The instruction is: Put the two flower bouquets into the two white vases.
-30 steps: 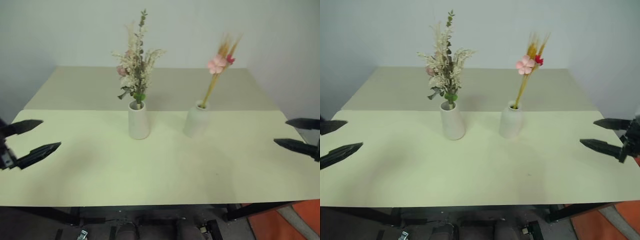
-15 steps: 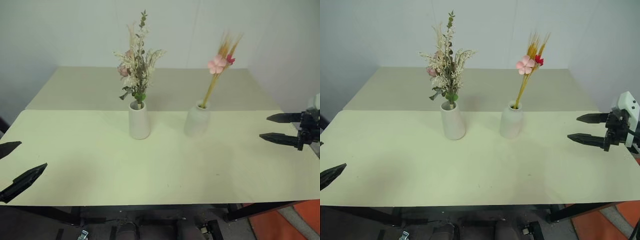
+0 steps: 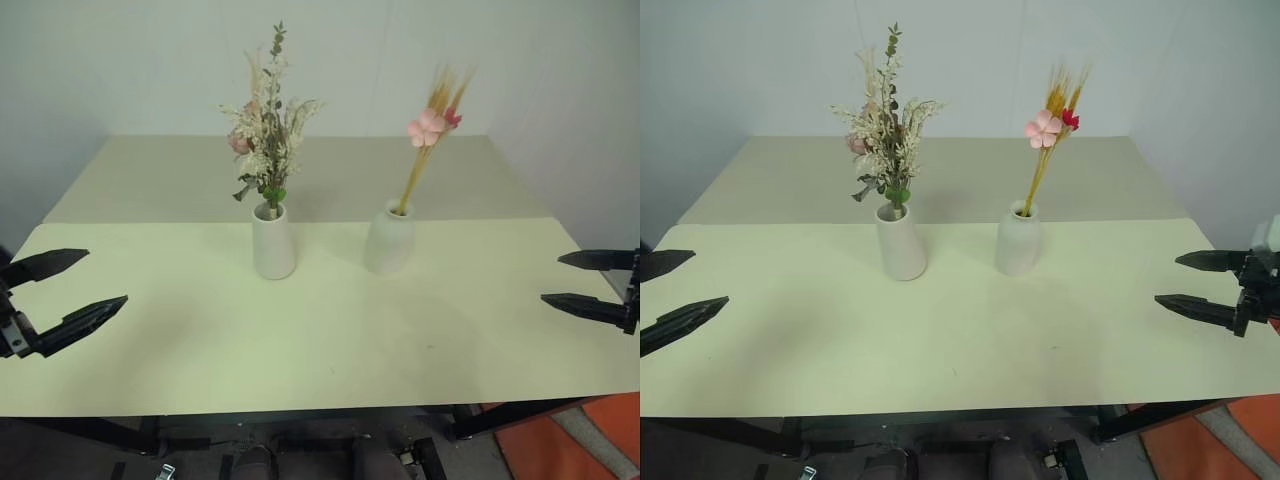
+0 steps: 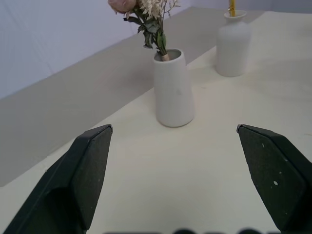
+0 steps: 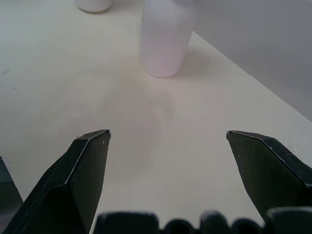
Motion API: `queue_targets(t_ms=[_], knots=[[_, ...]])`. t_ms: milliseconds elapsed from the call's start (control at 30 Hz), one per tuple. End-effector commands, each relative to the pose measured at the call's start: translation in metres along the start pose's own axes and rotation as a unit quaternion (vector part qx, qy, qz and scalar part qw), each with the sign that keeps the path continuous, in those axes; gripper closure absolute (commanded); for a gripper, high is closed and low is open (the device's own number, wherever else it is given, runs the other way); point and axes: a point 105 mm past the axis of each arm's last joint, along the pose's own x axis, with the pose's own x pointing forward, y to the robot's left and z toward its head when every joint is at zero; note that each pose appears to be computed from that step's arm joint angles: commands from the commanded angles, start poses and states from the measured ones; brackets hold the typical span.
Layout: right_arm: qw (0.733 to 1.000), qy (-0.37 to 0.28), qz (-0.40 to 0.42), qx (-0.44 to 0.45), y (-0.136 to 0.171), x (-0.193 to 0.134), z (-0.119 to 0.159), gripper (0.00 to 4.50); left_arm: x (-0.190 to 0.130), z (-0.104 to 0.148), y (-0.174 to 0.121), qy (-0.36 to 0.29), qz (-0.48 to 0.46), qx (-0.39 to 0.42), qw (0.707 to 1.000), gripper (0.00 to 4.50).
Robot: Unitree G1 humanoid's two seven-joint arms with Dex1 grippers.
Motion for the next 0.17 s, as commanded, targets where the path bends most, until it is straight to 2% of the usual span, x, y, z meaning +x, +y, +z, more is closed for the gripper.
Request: queue_targets(t_ms=[33, 167], knots=[[0.999, -0.014, -0.021, -0.023, 0.0031, -0.0146, 0.0191, 0.0, 0.0049, 0.0035, 0.0033, 0.0, -0.014, 0.016, 1.0, 0.05], [0.999, -0.008, -0.027, -0.018, 0.0071, -0.0198, 0.019, 0.0, 0.0105, 0.0025, 0.0056, -0.001, -0.023, 0.017, 1.0, 0.05]])
